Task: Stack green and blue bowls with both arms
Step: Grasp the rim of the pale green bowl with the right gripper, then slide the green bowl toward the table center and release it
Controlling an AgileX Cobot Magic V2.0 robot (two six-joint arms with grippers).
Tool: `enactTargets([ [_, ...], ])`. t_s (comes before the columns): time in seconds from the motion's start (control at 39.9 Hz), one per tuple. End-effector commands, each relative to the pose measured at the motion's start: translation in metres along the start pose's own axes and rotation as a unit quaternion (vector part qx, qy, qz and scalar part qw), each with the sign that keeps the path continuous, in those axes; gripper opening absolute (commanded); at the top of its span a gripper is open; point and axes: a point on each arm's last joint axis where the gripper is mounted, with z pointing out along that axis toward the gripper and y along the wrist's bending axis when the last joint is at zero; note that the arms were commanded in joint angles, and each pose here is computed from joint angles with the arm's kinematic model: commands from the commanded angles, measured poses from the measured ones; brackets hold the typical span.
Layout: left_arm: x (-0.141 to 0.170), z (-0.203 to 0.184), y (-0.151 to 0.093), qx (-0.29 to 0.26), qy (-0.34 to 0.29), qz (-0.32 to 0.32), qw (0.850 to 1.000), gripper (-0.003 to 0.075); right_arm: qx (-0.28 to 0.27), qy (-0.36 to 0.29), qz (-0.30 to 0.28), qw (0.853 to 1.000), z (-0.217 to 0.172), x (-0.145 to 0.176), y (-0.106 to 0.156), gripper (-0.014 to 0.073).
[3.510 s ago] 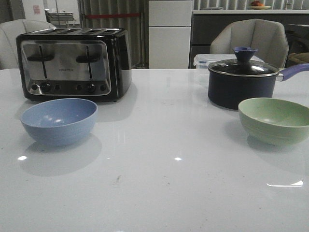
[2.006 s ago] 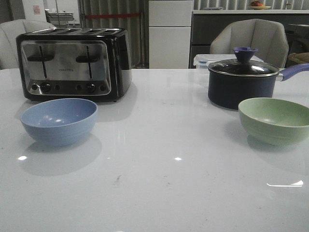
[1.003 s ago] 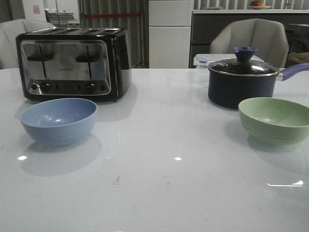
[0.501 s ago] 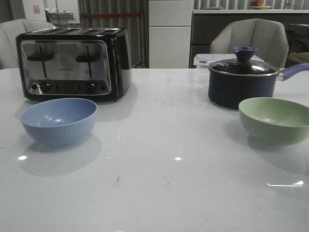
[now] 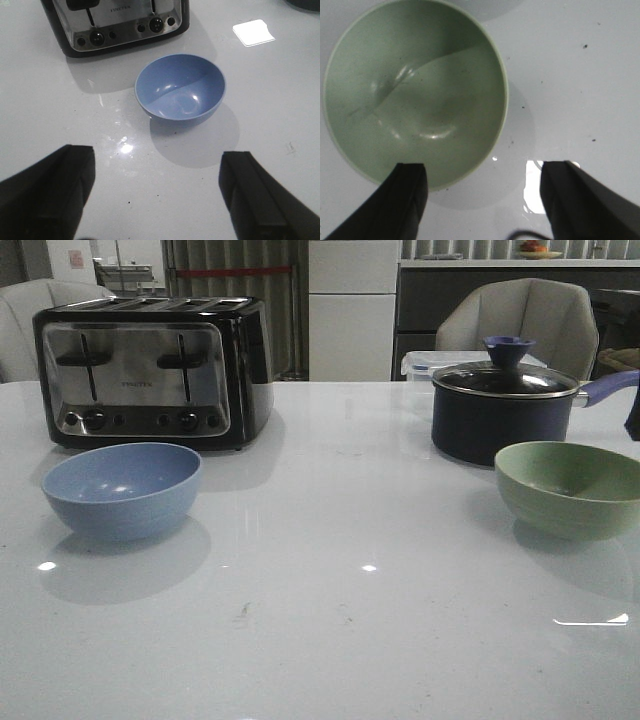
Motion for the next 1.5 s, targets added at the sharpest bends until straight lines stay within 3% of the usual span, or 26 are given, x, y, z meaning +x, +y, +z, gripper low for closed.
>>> enactTargets([
  [0.0,-0.018,-0.005,0.000,0.003,-0.054,0.003,0.999,0.0561,-0.002,-0.034,-0.004,0.999,-0.004,-0.020,0.000,0.0573],
  [0.43,-0.018,-0.005,0.000,0.003,-0.054,0.003,0.999,0.0561,0.015,-0.006,-0.009,1.000,0.053,-0.036,-0.009,0.0556],
  [0.75,-0.018,-0.005,0.000,0.003,-0.054,0.003,0.999,0.0561,0.015,-0.022,-0.009,1.000,0.056,-0.039,-0.009,0.0204],
  [1.0,-0.018,-0.005,0.000,0.003,-0.054,0.003,0.999,0.0561,0.013,-0.032,-0.014,0.999,0.044,-0.040,-0.005,0.0055],
  [1.1,-0.018,-0.005,0.000,0.003,-0.054,0.003,0.999,0.0561,0.004,-0.046,-0.056,0.997,0.024,-0.039,0.010,0.0055],
  [1.25,-0.018,-0.005,0.000,0.003,-0.054,0.003,0.999,0.0561,-0.027,-0.069,-0.130,0.989,-0.008,-0.030,0.057,0.0055],
  [1.48,-0.018,-0.005,0.000,0.003,-0.054,0.003,0.999,0.0561,-0.084,-0.058,-0.210,0.972,-0.011,-0.004,0.130,0.0057],
])
